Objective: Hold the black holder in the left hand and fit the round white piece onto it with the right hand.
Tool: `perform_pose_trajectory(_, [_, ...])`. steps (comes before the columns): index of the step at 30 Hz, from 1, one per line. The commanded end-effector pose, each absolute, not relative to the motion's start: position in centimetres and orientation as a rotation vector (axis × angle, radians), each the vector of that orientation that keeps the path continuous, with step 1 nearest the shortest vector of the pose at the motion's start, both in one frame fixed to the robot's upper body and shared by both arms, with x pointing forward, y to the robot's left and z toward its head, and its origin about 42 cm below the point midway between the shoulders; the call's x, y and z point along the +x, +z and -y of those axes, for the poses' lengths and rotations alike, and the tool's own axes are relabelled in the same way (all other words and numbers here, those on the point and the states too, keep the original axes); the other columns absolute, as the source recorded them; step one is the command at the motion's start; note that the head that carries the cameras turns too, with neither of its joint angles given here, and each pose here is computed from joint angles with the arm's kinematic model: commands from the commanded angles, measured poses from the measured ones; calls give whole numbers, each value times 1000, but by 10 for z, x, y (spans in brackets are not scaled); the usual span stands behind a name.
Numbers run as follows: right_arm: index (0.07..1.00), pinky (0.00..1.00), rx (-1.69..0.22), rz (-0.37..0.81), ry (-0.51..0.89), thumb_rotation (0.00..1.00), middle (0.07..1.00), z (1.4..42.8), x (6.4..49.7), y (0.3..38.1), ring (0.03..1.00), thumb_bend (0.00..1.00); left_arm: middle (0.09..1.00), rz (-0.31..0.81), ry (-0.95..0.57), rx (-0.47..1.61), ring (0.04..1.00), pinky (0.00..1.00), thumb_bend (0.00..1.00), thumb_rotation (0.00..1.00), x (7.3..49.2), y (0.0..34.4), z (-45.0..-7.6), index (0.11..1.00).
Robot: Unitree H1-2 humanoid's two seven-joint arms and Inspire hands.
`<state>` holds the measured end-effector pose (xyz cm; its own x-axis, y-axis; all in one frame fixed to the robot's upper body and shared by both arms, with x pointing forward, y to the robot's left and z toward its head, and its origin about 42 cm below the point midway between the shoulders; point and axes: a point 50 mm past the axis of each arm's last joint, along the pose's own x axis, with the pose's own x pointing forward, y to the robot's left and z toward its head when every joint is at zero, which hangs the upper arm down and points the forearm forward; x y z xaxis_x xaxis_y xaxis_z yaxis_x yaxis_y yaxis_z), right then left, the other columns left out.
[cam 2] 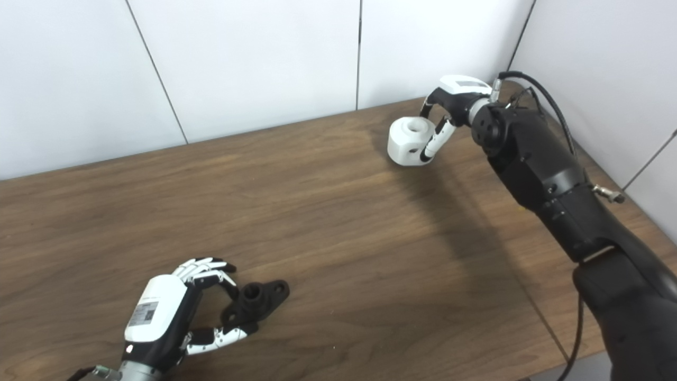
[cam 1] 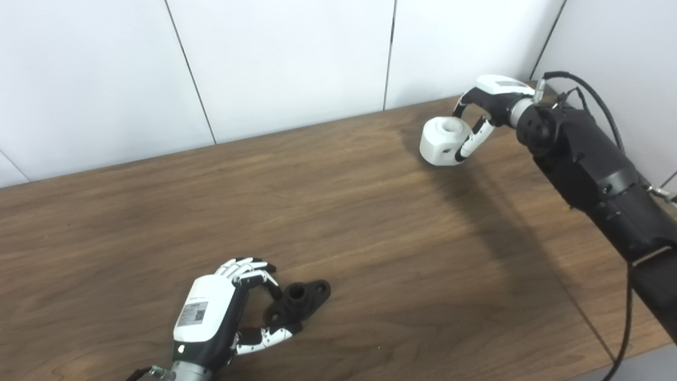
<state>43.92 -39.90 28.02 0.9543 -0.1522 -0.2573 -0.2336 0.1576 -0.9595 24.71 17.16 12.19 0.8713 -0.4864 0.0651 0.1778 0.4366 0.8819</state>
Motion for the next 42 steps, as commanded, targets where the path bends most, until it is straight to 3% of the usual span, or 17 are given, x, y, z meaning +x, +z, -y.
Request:
perform_pose_trajectory(1, [669,1000,-1454,-242,-2,239,918,402,444,309,1000,851,756,237,-479,1086,820,860,523,52,241,105,-173,485])
perform_pose_trajectory(42, [668,1000,-1444,-225,8,224,905,392,449,308,992,835,760,231,-480,1090,828,869,523,52,241,105,-172,485])
